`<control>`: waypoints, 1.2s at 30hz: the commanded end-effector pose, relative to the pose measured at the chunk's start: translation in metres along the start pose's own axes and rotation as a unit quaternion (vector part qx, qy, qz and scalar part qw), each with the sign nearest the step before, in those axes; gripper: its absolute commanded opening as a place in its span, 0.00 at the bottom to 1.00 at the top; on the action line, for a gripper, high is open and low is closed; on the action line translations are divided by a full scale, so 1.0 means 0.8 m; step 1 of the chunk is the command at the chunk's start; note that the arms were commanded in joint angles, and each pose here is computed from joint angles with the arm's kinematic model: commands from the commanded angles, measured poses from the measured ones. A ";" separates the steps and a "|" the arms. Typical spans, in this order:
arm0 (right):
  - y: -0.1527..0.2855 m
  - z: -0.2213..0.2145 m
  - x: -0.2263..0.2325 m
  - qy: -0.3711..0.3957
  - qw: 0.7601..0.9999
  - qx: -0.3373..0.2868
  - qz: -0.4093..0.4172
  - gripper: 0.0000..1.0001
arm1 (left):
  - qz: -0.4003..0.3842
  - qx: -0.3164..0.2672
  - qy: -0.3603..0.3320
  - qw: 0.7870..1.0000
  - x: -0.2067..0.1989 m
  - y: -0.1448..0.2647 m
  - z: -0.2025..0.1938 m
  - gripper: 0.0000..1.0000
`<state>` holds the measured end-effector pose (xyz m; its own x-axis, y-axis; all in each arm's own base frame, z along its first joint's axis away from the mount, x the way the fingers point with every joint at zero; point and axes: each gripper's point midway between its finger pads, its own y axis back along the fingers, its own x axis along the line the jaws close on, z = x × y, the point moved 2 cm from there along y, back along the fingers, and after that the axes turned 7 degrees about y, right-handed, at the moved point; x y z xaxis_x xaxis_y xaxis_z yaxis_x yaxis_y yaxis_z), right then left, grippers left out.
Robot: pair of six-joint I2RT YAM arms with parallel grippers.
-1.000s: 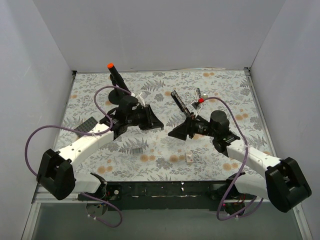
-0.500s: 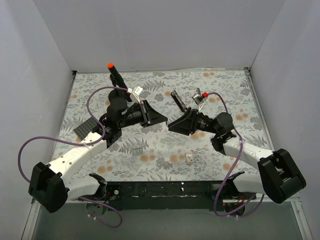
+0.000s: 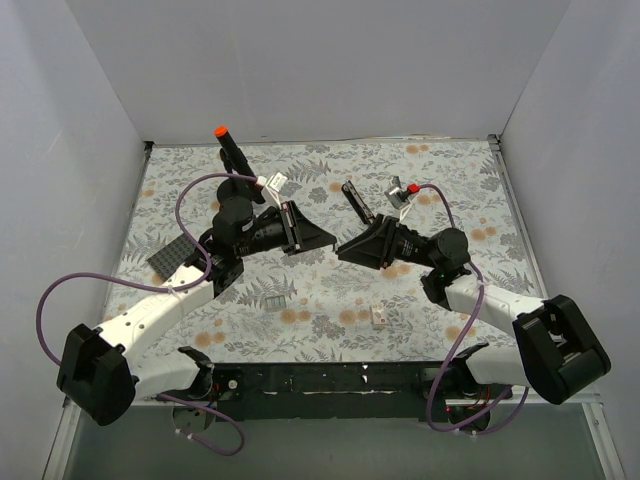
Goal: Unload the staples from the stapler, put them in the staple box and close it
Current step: Place the staple in the staple box.
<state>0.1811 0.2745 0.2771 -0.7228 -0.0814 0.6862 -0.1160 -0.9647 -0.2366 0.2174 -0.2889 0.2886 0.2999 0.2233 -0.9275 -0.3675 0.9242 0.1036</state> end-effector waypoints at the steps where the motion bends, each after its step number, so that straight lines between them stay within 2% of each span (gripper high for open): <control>1: -0.002 0.009 0.007 0.019 1.000 -0.013 0.016 0.61 | -0.033 0.001 -0.028 0.999 -0.024 0.012 -0.005 0.16; 14: -0.008 0.009 0.002 0.016 1.000 -0.005 0.012 0.64 | -0.041 0.004 -0.030 0.999 -0.024 0.016 -0.010 0.16; 36: -0.016 0.015 0.015 0.018 0.999 -0.011 0.043 0.51 | -0.050 0.011 -0.027 0.998 -0.021 0.013 -0.013 0.17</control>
<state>0.1859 0.2826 0.2727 -0.6940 -0.0999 0.7130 -0.1049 -0.9657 -0.2375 0.2059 -0.2864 0.2910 0.3422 0.1783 -0.9226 -0.3330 0.9411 0.0584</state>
